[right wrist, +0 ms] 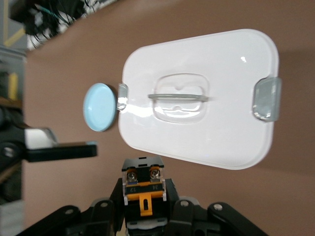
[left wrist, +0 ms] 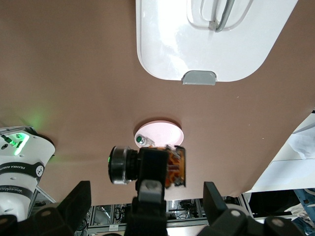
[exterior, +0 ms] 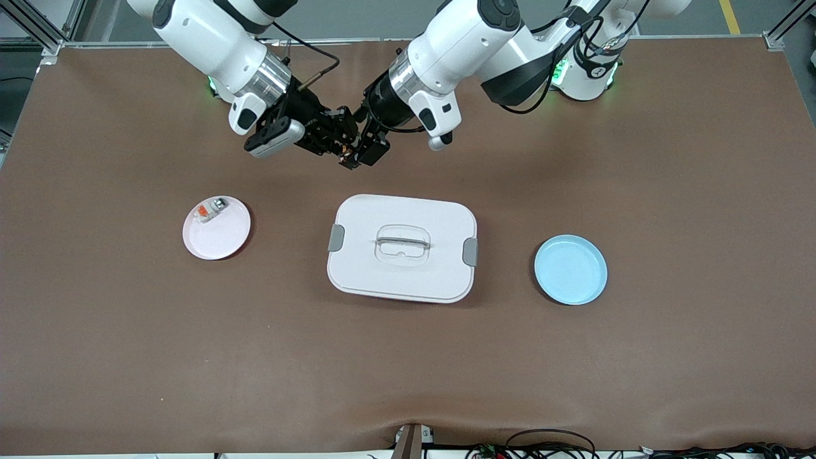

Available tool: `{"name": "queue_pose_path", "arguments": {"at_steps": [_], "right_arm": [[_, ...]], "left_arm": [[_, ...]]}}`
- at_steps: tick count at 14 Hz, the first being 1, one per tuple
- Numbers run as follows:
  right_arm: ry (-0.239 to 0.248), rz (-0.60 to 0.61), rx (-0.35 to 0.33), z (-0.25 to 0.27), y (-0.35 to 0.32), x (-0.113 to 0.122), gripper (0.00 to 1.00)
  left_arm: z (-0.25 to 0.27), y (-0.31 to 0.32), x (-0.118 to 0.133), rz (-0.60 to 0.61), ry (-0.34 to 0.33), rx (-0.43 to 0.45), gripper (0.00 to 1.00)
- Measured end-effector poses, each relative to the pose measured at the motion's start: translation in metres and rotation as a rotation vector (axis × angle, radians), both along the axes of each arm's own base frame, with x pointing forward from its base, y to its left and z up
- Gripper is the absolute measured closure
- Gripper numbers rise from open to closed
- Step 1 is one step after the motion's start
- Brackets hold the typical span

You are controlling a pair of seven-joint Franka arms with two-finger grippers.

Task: Transfer orange switch to right arm and place
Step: 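Grasp the switch with the right gripper while the left gripper releases, then lower the switch onto the white plate while the left gripper withdraws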

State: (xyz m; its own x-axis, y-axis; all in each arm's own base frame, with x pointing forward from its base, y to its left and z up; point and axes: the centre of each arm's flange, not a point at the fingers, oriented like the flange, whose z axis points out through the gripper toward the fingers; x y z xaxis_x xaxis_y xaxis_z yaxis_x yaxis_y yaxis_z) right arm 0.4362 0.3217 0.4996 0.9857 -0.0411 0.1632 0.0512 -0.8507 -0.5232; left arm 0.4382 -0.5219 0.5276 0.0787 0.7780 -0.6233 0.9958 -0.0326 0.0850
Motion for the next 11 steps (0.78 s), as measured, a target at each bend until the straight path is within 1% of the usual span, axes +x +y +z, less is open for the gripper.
{"name": "queue_pose_path", "arguments": {"at_steps": [2,3,4,5,7,9,11], "right_arm": [[-0.017,0.131,-0.114,-0.001,-0.008,0.01,0.65],[-0.046,0.216,-0.17,-0.003,-0.016,0.015,0.65],[-0.087,0.317,-0.221,-0.007,-0.025,0.022,0.65],[-0.119,0.413,-0.255,-0.013,-0.035,0.028,0.65],[-0.16,0.561,-0.305,-0.023,-0.058,0.04,0.65],[-0.174,0.693,-0.402,-0.035,-0.083,0.05,0.65],[-0.172,0.82,-0.5,-0.048,-0.103,0.057,0.65]], "left_arm": [[-0.002,0.004,0.003,-0.002,-0.02,0.021,0.0],[-0.004,0.009,0.005,0.0,-0.025,0.033,0.0],[-0.008,0.016,0.007,0.002,-0.029,0.046,0.0],[-0.011,0.025,0.009,0.0,-0.038,0.062,0.0],[-0.016,0.048,0.01,-0.007,-0.066,0.099,0.0],[-0.017,0.071,0.008,-0.017,-0.098,0.137,0.0],[-0.026,0.09,0.006,-0.047,-0.117,0.179,0.0]]}}
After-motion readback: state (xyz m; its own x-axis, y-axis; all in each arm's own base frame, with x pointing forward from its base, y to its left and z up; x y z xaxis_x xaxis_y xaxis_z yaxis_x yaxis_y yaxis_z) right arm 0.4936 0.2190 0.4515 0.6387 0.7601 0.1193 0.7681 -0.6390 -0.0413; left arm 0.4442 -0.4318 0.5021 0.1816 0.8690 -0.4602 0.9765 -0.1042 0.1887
